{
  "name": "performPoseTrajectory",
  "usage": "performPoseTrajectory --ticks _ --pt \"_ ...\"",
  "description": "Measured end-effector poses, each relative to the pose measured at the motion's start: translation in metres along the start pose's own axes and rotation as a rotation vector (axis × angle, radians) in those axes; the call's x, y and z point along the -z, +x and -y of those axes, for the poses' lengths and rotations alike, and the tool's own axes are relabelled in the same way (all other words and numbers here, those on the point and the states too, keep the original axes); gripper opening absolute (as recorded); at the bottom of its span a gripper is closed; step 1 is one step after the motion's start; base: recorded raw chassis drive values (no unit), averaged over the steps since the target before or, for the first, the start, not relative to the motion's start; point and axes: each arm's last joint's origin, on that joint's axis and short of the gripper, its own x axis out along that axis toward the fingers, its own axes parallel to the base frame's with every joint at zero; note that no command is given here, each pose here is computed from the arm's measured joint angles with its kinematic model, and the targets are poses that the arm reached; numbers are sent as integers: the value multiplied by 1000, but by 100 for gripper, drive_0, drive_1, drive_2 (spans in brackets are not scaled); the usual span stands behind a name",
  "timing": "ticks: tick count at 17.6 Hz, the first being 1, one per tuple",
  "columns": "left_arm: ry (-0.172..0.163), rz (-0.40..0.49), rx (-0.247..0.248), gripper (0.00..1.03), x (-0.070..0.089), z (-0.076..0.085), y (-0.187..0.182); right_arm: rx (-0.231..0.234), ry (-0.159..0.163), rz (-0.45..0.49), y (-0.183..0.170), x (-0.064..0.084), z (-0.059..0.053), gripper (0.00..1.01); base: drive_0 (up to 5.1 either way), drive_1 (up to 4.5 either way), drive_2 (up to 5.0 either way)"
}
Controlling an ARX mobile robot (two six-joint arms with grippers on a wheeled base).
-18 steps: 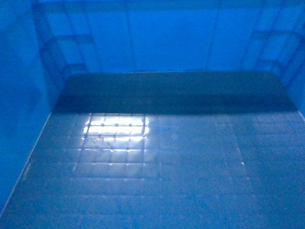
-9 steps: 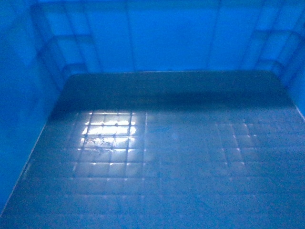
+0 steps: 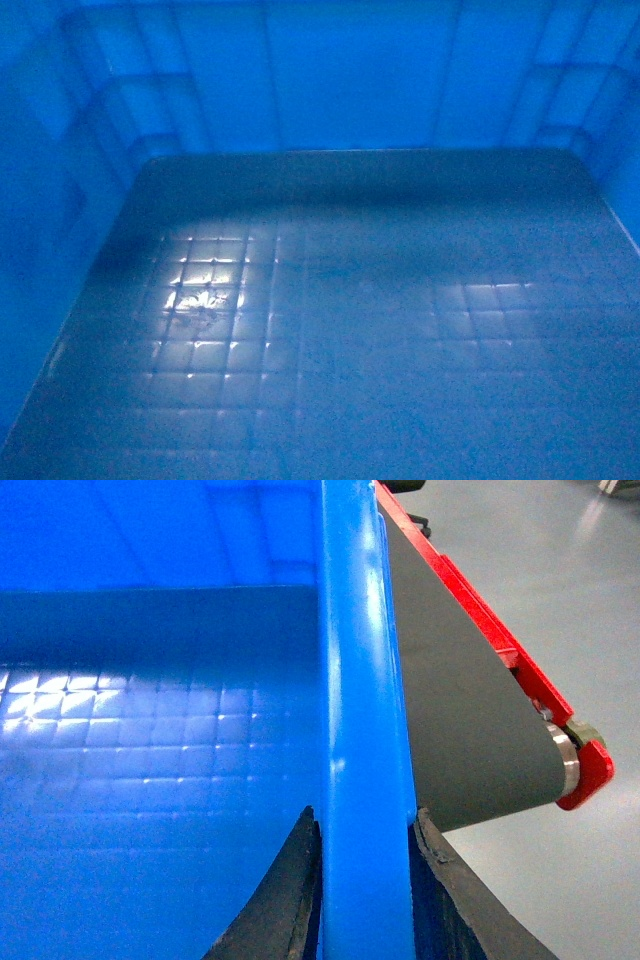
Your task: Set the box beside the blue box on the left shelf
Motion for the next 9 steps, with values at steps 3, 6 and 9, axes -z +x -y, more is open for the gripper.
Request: performPoseTrajectory --ticks 3,6,9 --pt "0 0 0 14 0 0 0 0 0 0 0 0 0 19 -164 -164 -164" --pt "0 0 0 14 0 0 0 0 0 0 0 0 0 19 -151 -151 -151" --pt "0 0 0 14 0 0 0 0 0 0 0 0 0 19 -154 -154 -154"
